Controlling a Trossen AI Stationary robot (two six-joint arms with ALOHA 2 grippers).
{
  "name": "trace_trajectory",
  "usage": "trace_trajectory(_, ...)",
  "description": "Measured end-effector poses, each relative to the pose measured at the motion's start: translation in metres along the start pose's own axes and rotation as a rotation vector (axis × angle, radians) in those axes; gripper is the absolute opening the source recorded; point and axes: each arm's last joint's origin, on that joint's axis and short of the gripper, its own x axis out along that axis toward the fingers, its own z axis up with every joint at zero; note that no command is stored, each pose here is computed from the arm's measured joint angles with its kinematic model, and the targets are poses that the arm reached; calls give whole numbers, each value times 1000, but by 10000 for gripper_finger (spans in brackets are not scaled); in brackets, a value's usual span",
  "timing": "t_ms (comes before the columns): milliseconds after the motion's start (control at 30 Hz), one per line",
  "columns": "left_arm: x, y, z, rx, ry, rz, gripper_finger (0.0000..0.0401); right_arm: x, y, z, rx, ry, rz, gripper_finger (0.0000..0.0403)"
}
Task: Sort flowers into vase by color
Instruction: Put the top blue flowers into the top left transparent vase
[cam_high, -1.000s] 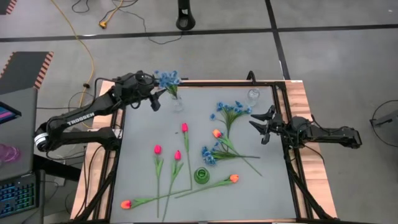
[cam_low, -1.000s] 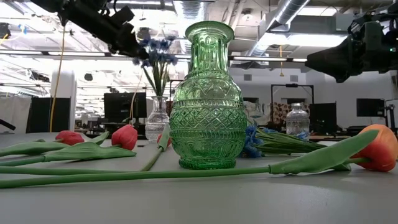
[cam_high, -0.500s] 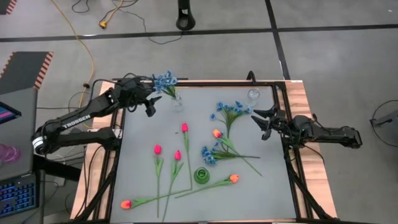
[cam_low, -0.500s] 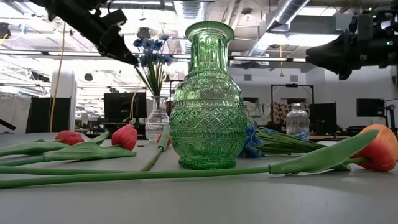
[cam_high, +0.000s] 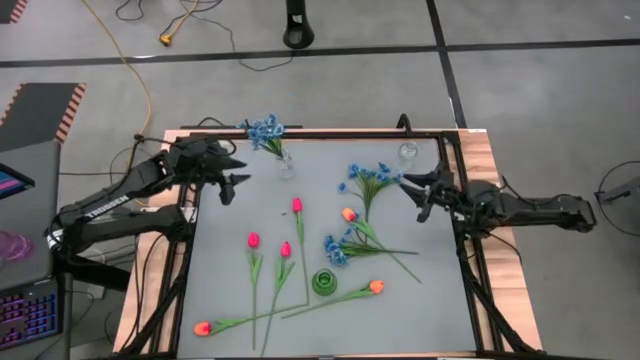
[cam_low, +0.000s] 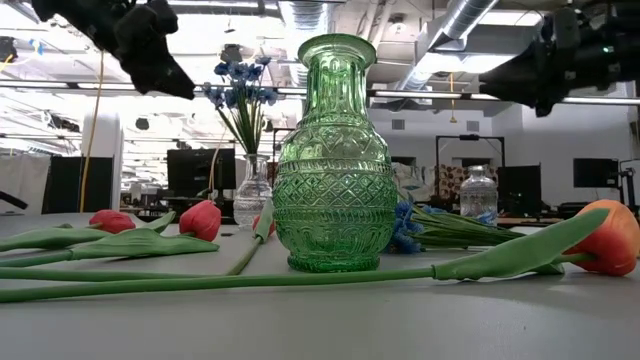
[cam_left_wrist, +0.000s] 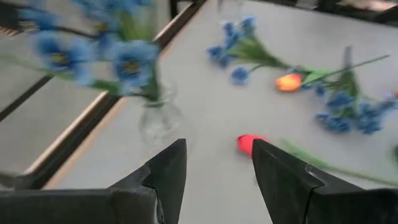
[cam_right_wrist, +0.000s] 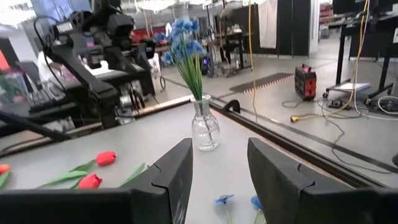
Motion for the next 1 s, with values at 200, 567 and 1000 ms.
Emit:
trace_trajectory(200,25,-15,-22,-28,-69,-99,171,20,12,20,-29,67,-9,173)
trace_trajectory(567,44,-40,-47,-27,-163,-174,171,60,31,42,-55,166,-25,144)
trace_trajectory(1000,43,-52,-50,2,-160,-174,171,101,42,31,144,470,-238,108)
